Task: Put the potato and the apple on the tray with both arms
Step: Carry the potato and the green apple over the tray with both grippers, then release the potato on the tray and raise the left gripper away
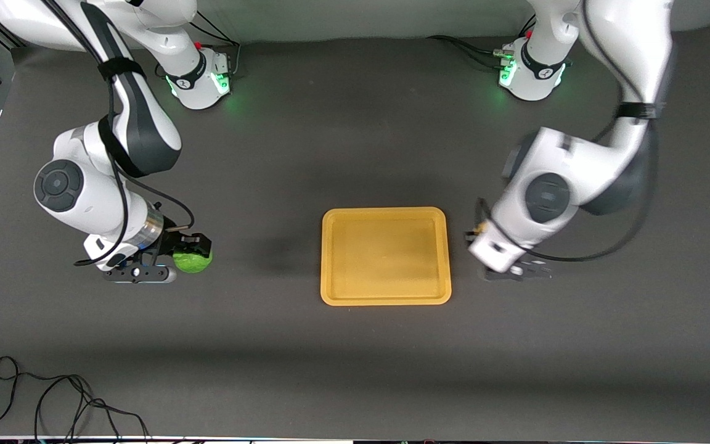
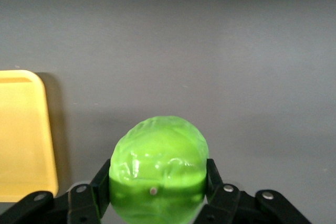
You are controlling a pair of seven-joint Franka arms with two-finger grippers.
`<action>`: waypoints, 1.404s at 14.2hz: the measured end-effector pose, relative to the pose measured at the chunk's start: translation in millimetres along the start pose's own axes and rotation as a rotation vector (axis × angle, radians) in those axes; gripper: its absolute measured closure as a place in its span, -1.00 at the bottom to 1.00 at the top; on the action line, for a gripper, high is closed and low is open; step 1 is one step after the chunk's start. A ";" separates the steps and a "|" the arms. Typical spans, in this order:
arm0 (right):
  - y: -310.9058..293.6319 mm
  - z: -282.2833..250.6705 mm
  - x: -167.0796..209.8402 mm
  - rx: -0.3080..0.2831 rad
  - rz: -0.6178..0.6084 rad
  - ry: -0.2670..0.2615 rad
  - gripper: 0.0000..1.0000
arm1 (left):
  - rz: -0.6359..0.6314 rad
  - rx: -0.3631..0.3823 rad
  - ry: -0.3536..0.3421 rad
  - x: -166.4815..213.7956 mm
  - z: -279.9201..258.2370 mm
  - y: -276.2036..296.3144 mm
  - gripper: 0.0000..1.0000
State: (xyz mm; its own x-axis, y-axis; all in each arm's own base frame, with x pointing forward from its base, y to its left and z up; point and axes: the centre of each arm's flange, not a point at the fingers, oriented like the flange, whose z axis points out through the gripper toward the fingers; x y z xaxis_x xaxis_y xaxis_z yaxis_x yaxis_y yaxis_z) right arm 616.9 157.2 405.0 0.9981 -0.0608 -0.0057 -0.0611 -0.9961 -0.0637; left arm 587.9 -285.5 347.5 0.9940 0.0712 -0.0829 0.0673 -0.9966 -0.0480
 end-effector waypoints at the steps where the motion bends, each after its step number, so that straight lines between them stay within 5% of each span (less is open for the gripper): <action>1: -6.9 0.4 0.9 0.006 0.012 0.000 -0.43 | -0.003 -0.009 0.011 -8.6 11.9 25.1 -0.22; 10: -104.7 16.7 -22.3 0.061 0.145 -0.042 -0.43 | 0.051 -0.022 0.002 -18.1 133.3 84.2 -0.22; 14: -169.8 43.4 -32.0 0.090 0.228 -0.023 -0.43 | 0.053 -0.029 0.017 -14.7 125.6 86.8 -0.97; 17: -218.4 87.5 -44.9 0.073 0.237 0.007 -0.43 | 0.067 -0.015 0.037 -4.2 88.7 74.2 -1.00; 20: -270.4 123.9 -56.2 0.152 0.295 0.034 -0.43 | 0.104 -0.001 0.070 12.7 15.6 24.1 -1.00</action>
State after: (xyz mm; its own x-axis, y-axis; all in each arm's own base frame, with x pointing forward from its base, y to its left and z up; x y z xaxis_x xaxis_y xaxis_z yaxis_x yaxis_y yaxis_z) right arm 577.1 437.8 298.9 0.9368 -0.3497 -0.0125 -0.3442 -0.9146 -0.2120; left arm 600.8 -308.0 329.8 0.9992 -0.0359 -0.0175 -0.0366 -0.9984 -0.0421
